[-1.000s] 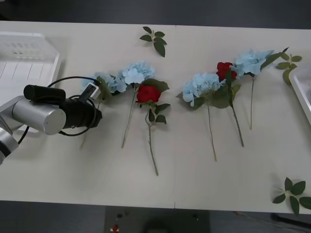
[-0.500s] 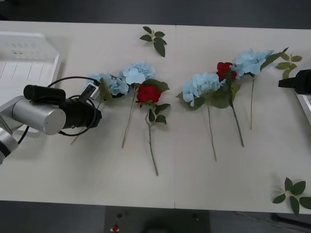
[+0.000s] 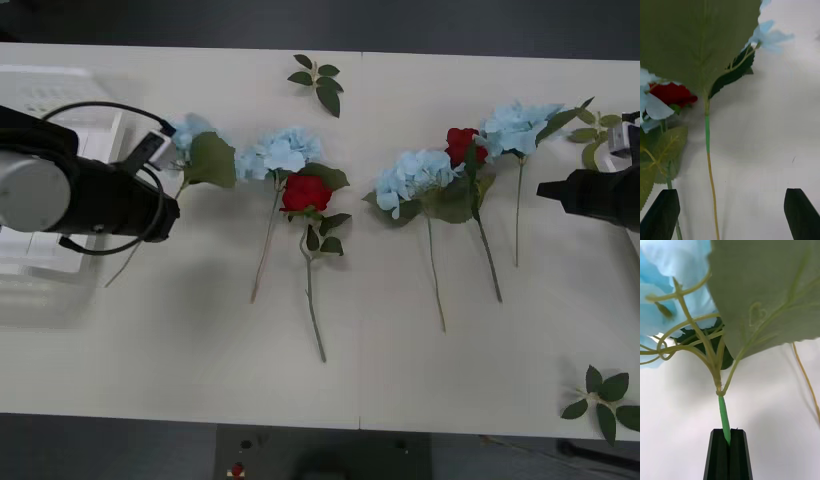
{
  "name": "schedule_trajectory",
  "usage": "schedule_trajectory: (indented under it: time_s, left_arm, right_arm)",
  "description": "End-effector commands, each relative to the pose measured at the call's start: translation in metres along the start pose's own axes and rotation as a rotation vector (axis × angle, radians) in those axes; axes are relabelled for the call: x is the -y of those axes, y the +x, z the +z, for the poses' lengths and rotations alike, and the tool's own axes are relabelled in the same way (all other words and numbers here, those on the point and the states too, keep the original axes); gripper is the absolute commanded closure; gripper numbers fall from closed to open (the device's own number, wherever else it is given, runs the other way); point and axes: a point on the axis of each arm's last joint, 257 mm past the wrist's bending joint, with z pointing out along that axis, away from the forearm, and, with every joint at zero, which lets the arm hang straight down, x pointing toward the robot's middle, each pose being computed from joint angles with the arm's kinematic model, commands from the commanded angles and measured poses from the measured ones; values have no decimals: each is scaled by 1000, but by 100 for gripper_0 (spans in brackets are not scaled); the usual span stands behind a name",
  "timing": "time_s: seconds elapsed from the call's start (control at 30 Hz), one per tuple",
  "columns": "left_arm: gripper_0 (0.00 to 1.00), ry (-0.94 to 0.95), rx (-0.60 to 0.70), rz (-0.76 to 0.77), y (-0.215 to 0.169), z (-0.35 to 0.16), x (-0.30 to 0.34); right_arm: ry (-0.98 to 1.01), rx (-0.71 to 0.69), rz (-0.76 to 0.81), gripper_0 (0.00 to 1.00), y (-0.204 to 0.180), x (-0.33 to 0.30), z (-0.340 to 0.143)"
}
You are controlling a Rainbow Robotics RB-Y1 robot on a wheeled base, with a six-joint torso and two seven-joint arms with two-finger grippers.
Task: Put the red flowers into the right box and the blue flowers into the left box
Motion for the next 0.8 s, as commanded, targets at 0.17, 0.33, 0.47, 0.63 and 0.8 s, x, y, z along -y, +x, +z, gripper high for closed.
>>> schedule_trajectory:
  time_s: [0.17,0.33,0.47,0.63,0.8]
  left_arm:
    - [100,-39,73,-52,-31,-91,-16]
    - [100,6,233,-139,-65,-136,-26]
    - [100,-26,363,-198,-83,-171,-53]
    - [100,-163,430,-222,-84,-187,-95]
    - [100,-309,452,-179,-83,-194,-128]
  right_arm:
    - [15,57,44,19,-24,3,11]
    - [41,68,26,19,-25,6,25]
    - [51,65,20,19,-22,3,38]
    - [39,65,37,19,-21,-6,49]
    - [3,73,58,19,-20,-29,64]
